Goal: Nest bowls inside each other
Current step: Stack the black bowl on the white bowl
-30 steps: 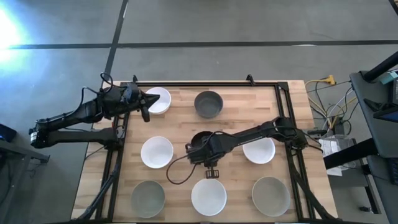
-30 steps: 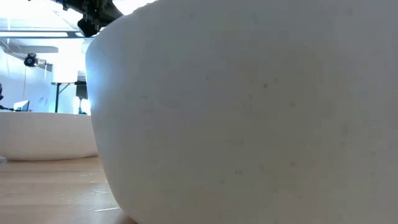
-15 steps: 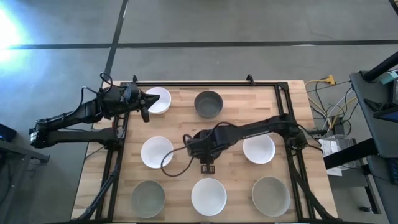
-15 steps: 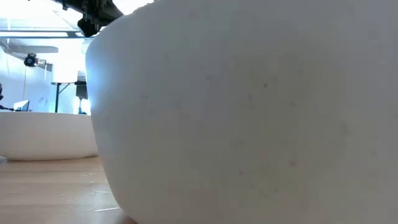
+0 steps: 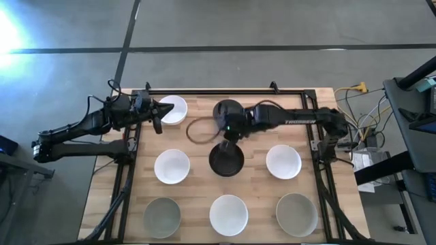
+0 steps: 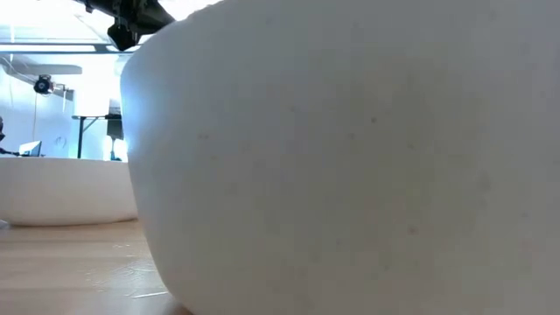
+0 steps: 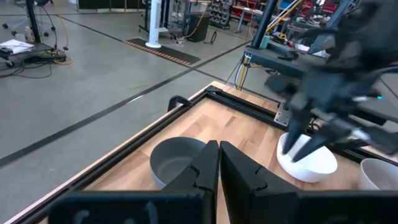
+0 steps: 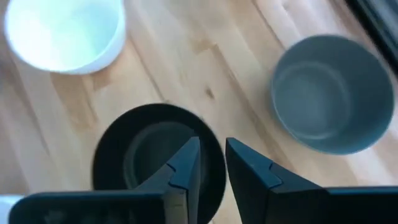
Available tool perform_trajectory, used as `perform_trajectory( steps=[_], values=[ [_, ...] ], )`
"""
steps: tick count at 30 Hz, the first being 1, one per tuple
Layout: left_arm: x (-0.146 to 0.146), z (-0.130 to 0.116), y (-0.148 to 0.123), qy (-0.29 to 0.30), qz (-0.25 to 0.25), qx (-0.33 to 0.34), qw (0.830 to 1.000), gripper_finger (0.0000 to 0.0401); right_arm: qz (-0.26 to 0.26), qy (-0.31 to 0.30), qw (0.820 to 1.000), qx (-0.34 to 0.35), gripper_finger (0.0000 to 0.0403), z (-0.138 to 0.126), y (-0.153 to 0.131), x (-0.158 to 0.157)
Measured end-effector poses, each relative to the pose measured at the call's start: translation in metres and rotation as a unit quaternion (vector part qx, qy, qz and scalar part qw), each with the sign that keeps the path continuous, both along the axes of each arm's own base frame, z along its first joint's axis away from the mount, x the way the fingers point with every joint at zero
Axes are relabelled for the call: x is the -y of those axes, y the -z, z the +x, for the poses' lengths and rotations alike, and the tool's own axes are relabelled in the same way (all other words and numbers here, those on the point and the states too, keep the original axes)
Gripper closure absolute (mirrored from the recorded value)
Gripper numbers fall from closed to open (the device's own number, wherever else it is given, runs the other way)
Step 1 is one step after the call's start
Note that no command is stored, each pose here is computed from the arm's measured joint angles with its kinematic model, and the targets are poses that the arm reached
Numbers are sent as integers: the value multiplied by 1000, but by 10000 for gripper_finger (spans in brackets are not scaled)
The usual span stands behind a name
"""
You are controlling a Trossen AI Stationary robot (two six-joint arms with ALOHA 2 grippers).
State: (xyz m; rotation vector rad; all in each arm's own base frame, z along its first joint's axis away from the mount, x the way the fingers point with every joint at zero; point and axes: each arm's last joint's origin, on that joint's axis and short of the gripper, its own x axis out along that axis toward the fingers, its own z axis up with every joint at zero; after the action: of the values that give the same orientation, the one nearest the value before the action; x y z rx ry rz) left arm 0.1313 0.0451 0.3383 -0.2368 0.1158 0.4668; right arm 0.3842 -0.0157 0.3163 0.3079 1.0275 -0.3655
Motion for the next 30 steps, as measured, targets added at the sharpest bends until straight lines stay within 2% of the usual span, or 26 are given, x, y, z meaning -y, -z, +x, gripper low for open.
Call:
perform_trajectory(
  steps=[4,7,13,17,30],
  values=[
    [0,0,0,0,0,-1,1000,401,103,2,994,24,330,6,28,26],
    [0,-1,0,0,0,0,1000,401,142,10,990,15,331,7,51,36],
    [0,-1,0,0,0,-1,1000,401,147,13,989,-28,340,-2,79,38],
    [0,0,1,0,3,-5,1000,401,147,15,989,-33,350,-4,89,37],
    [-2,6,4,-1,-1,-18,1000,401,126,43,990,-40,356,-7,99,42]
  ],
)
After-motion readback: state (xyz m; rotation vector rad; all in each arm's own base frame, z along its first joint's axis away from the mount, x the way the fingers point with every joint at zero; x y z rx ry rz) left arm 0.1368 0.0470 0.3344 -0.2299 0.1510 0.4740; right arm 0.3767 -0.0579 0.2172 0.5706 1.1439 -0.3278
